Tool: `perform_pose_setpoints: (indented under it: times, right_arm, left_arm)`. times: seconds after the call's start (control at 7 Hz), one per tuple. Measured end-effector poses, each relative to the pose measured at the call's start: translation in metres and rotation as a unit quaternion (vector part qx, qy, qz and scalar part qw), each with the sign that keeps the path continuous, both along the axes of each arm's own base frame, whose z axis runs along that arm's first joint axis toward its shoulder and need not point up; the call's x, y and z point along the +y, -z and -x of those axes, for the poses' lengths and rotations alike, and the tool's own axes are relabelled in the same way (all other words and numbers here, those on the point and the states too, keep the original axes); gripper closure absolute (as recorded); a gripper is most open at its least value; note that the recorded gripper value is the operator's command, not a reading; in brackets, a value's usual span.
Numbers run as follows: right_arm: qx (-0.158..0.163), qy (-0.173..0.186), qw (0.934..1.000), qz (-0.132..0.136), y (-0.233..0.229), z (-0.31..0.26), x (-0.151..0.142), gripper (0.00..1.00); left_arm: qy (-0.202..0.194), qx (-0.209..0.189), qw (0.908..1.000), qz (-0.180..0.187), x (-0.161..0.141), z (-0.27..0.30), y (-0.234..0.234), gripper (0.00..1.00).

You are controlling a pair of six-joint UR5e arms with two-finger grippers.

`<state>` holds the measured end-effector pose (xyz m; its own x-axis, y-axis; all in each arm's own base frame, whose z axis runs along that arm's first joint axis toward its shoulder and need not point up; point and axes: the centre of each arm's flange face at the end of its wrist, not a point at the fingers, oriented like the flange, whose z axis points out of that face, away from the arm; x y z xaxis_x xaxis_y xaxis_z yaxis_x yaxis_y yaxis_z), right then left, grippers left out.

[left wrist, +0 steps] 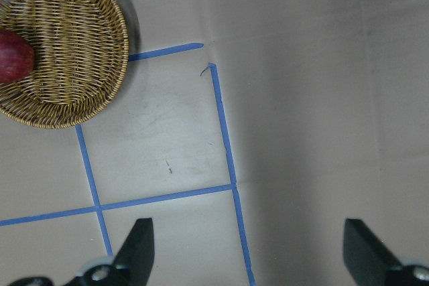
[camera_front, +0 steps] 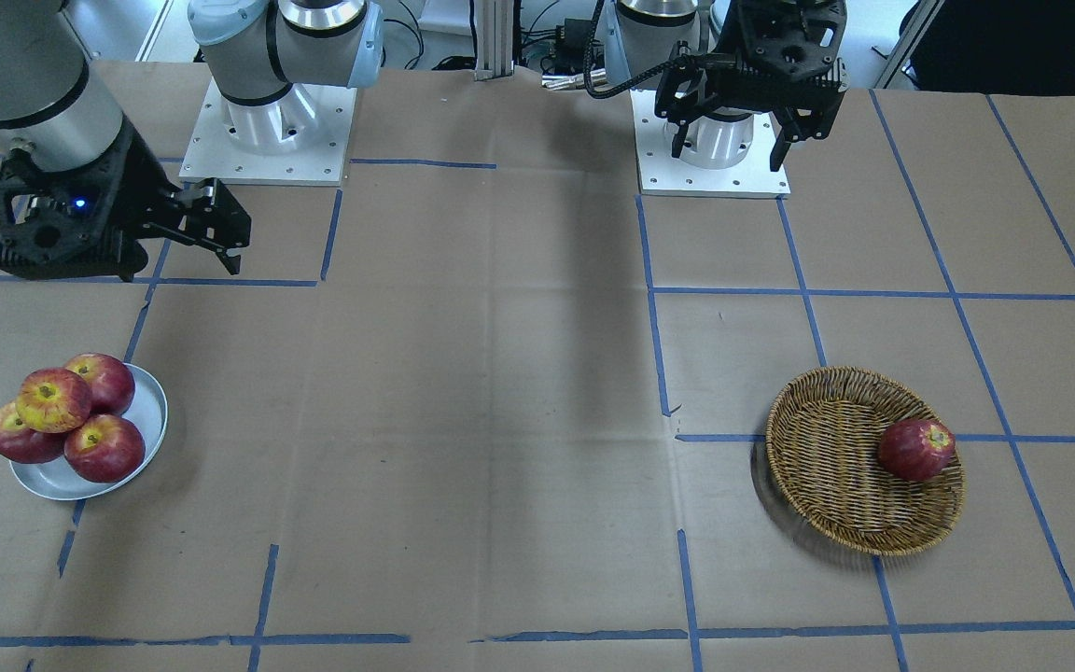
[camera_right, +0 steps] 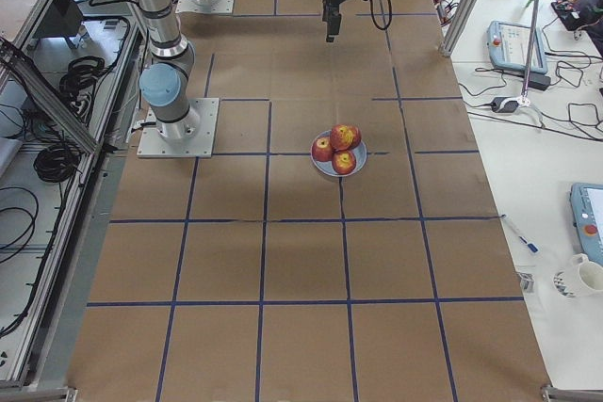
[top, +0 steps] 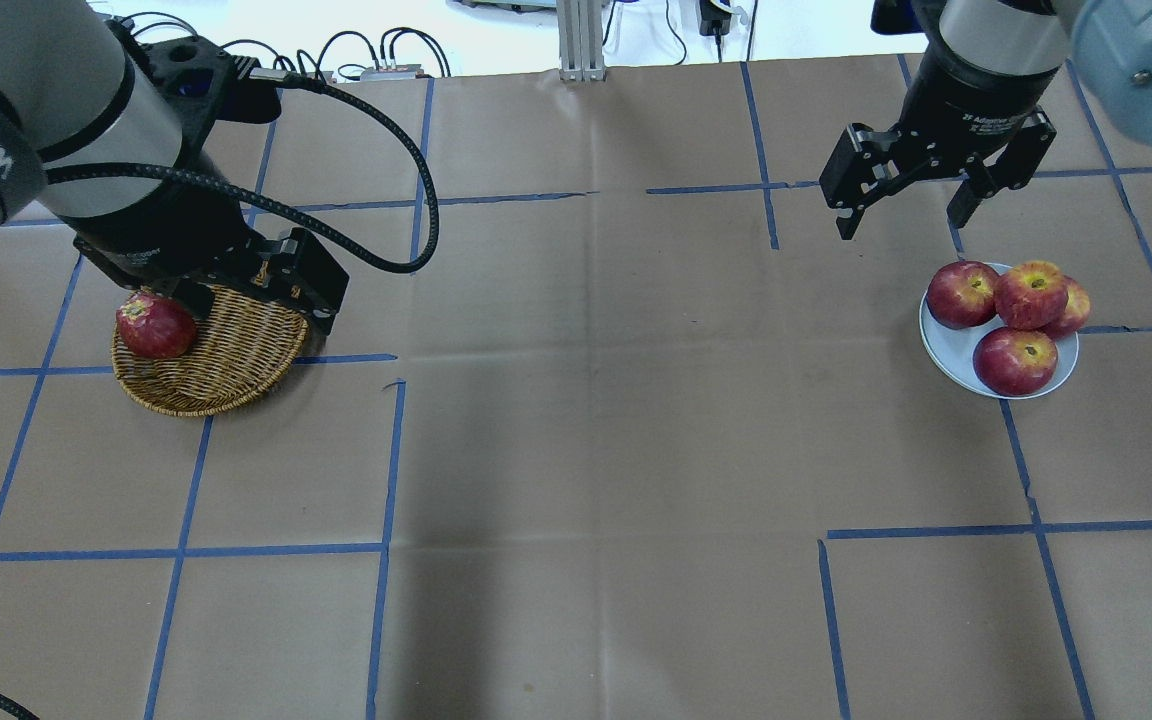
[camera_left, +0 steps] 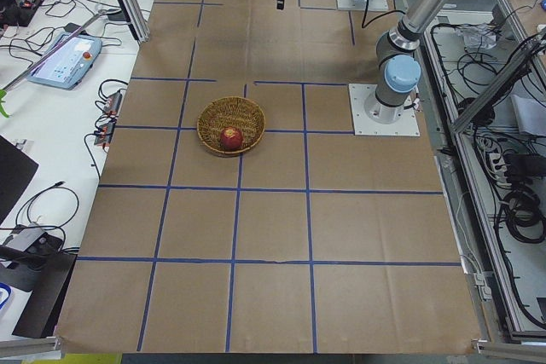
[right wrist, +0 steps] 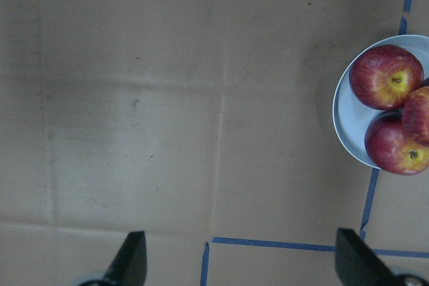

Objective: Transfer apple from basket to plate

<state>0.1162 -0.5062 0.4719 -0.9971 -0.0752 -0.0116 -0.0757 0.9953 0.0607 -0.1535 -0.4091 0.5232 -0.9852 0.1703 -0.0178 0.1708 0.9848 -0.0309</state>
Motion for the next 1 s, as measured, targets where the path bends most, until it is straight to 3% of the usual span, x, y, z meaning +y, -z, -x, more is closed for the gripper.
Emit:
perform_pose_setpoints:
  times: [0.43, 1.0]
  right_arm:
    - [0.002, 0.036, 0.9993, 0.015, -0.004, -0.004, 0.022, 0.0]
    - [0.002, 0.041, 0.999, 0.018, -0.006, -0.005, 0.023, 0.0]
  left_arm:
    - [0.0, 0.0, 1.0, 0.0, 0.001, 0.0, 0.0, 0.01]
    - [0.0, 0.0, 1.0, 0.0, 0.001, 0.0, 0.0, 0.01]
